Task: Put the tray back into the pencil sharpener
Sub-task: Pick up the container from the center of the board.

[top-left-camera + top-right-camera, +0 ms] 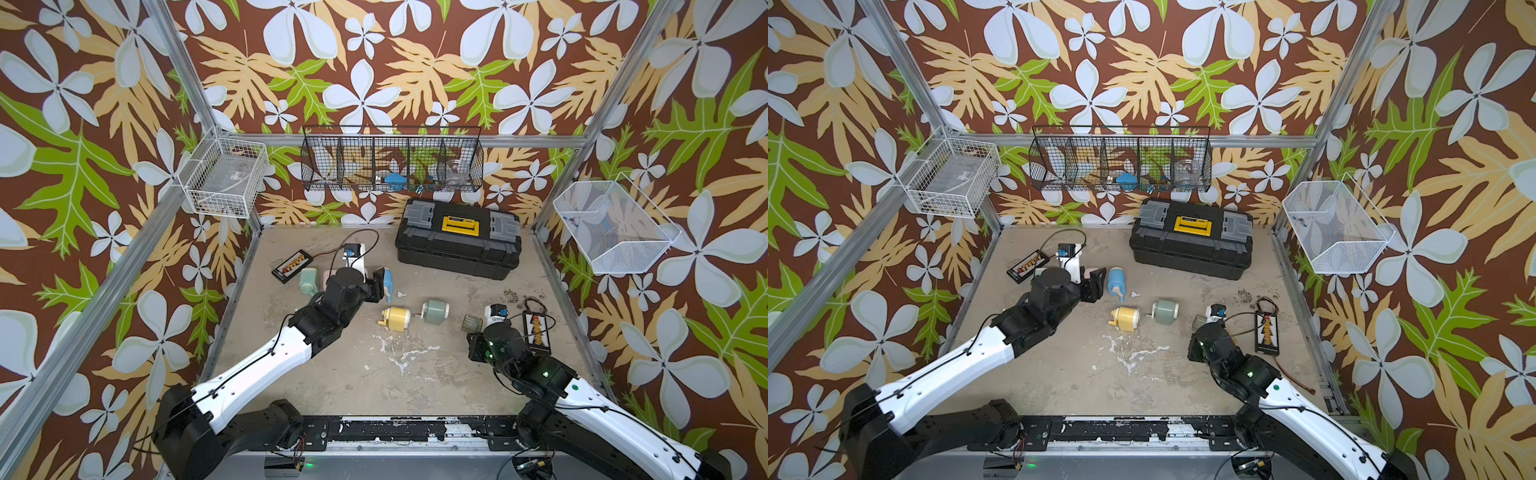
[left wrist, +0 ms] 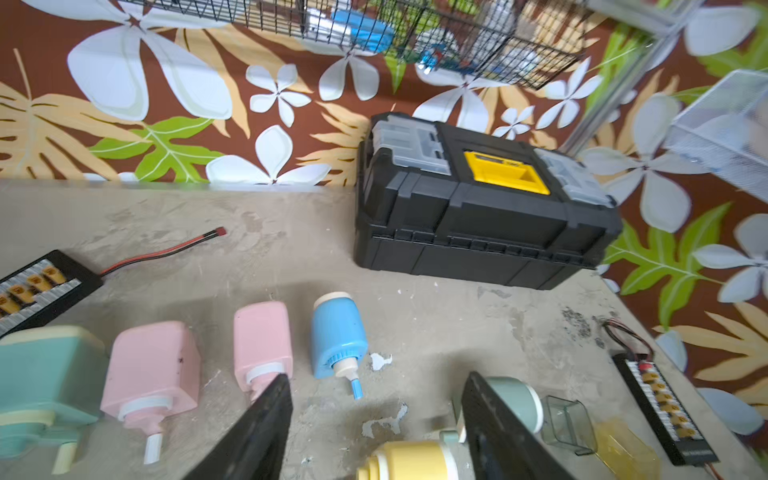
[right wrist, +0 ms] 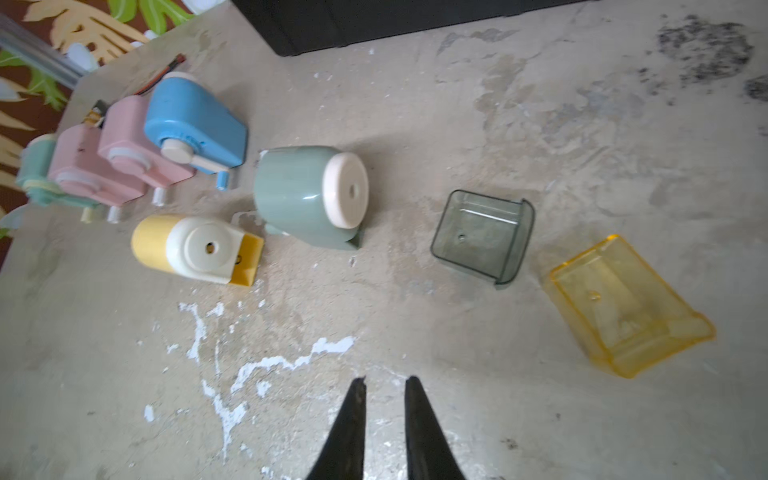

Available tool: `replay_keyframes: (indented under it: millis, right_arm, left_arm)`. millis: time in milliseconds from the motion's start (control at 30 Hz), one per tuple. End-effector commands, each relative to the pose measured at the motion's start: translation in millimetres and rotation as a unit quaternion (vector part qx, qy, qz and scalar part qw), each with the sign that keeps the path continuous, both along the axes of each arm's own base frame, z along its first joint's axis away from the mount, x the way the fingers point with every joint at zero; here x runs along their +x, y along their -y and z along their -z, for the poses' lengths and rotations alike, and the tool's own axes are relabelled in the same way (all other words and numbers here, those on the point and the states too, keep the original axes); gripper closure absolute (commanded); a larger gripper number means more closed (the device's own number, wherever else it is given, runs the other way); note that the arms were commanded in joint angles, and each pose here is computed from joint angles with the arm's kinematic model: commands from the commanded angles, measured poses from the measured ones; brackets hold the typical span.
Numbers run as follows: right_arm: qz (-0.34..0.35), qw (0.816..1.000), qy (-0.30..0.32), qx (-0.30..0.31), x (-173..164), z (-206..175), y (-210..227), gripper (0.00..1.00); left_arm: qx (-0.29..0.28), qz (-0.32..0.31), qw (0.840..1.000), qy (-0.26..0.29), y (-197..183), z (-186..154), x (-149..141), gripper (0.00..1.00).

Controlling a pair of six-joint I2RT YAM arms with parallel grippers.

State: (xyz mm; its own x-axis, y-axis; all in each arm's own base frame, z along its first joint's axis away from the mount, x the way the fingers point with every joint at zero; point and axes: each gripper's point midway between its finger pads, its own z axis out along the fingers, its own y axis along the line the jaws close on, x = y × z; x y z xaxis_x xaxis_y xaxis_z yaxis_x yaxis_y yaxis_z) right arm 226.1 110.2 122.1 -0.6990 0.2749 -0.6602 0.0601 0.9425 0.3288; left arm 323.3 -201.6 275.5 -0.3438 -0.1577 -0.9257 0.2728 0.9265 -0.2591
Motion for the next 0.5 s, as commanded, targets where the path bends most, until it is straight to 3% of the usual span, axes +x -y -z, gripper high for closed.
replay_keyframes:
  millis: [0,300,467]
  right_arm:
    - [0.045,0.998,-0.024,-0.040,2.2,10.5,31.7,0.78]
    - [0.224,0.971,-0.079,0.004,4.1,36.1,98.3,0.74]
    - [0.295,0.950,-0.097,0.021,1.5,45.4,117.9,0.72]
  left_arm:
    - [-0.033,0.038,0.994,0.100,1.1,-32.4,-14.1,0.37]
    - [0.028,0.093,0.986,0.137,-4.5,-10.1,-42.8,0.37]
    - [0.040,0.075,0.985,0.150,-14.3,-13.5,-44.1,0.35]
